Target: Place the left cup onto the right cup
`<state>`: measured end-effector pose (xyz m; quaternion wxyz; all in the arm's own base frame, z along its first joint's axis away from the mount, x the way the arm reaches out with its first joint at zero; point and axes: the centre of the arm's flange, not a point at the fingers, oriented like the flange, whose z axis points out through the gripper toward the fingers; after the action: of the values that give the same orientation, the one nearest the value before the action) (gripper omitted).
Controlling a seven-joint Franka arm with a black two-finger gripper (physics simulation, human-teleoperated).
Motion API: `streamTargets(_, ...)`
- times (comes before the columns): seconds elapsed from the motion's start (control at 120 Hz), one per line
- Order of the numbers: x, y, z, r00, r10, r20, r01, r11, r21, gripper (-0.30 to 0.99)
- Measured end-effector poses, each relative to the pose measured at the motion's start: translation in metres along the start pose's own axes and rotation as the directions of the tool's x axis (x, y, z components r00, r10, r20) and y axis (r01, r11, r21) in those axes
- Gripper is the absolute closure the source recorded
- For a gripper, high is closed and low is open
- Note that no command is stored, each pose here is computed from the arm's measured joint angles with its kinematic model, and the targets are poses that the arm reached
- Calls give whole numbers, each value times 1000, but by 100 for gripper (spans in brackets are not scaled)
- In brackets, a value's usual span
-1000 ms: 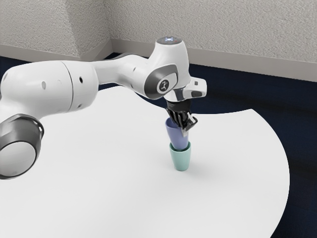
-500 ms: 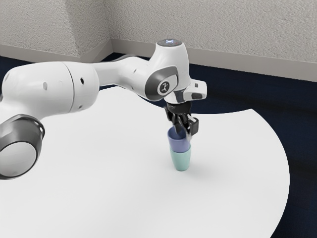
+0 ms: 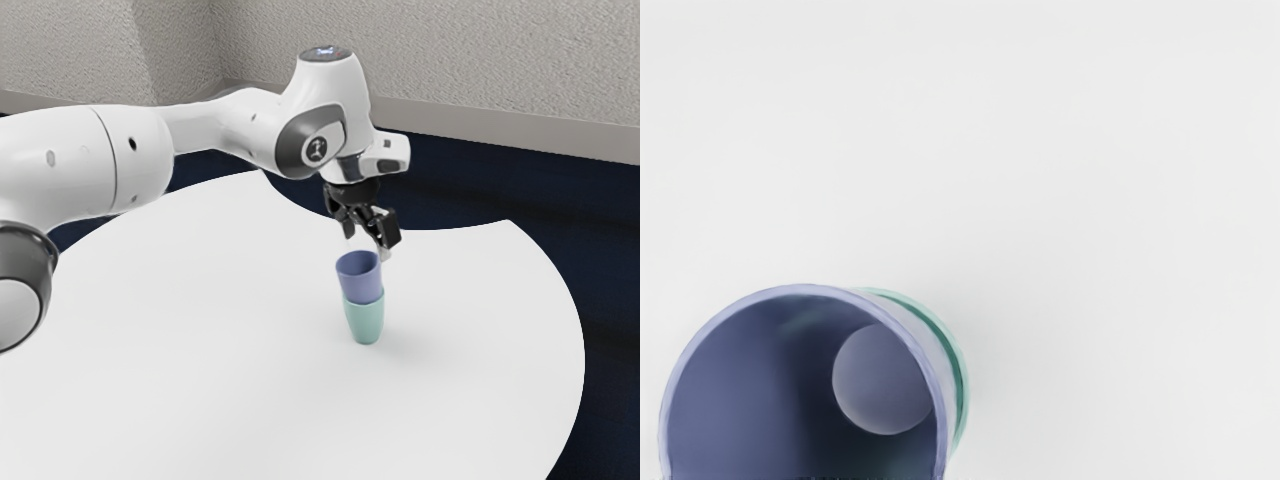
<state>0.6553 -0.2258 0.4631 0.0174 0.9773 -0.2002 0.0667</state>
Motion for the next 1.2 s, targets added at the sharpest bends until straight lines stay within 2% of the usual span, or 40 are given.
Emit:
streamTargets(0.367, -22, -2, -27, 1000, -3, -4, 3, 1000, -9, 0)
streamTargets(0.583, -35, -13, -43, 1000, -20, 12, 20, 1000, -13, 0)
streamTargets(0.908, -68, -60, -71, 995, -94, 29, 94, 995, -12, 0)
streamTargets(1.2, -79, -104, -96, 989, -145, 13, 145, 989, 7, 0)
